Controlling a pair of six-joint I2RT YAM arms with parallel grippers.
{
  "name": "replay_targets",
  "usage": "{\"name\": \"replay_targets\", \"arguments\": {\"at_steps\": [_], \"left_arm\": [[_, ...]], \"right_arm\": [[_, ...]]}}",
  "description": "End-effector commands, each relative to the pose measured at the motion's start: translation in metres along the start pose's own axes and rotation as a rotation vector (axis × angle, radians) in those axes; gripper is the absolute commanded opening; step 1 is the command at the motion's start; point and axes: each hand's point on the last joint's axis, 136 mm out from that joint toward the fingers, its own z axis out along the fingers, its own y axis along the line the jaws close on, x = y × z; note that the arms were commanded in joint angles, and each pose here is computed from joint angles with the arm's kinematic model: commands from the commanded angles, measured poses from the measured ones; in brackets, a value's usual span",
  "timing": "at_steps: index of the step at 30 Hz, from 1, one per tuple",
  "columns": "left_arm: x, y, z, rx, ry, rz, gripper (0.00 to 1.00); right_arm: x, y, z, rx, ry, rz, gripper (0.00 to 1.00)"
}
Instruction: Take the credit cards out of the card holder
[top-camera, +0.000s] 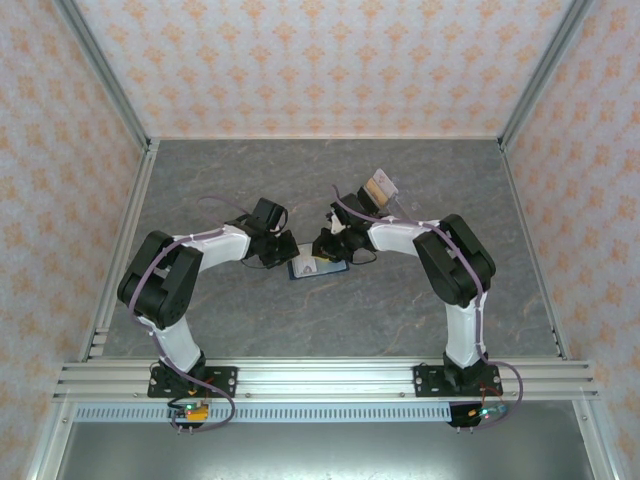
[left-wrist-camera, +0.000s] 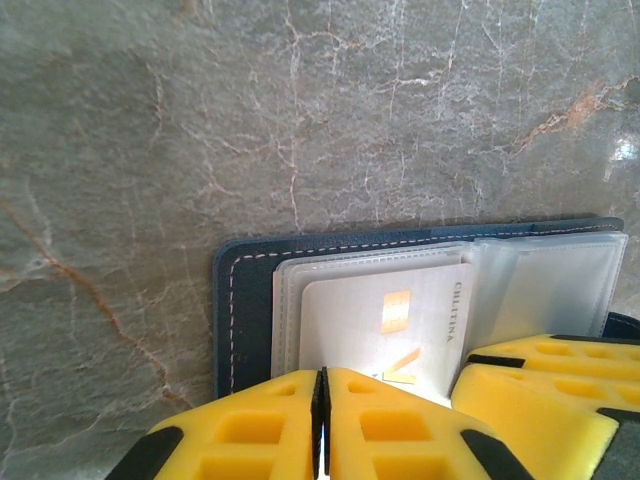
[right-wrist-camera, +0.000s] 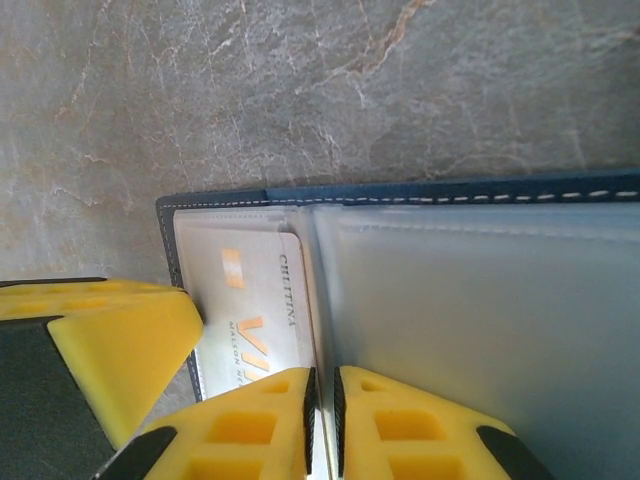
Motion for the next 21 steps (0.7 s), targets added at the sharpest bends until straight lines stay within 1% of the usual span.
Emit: {"name": "replay_targets", "arguments": {"at_steps": [1, 16, 21], "left_arm": [[0.006, 0.016, 0.011, -0.056, 0.028, 0.0, 0.11], [0.01, 0.015, 0.016, -0.042, 0.051, -0.001, 0.1], [0.01, 0.015, 0.018, -0.037, 0.057, -0.004, 0.1]], "right_arm": [[-0.001, 0.007, -0.005, -0.039, -0.01, -0.009, 0.16], [0.001, 0.01, 0.007, -0.085, 0.033, 0.001, 0.16], [-0.001, 0.018, 0.006, -0.139, 0.031, 0.003, 0.16]]}}
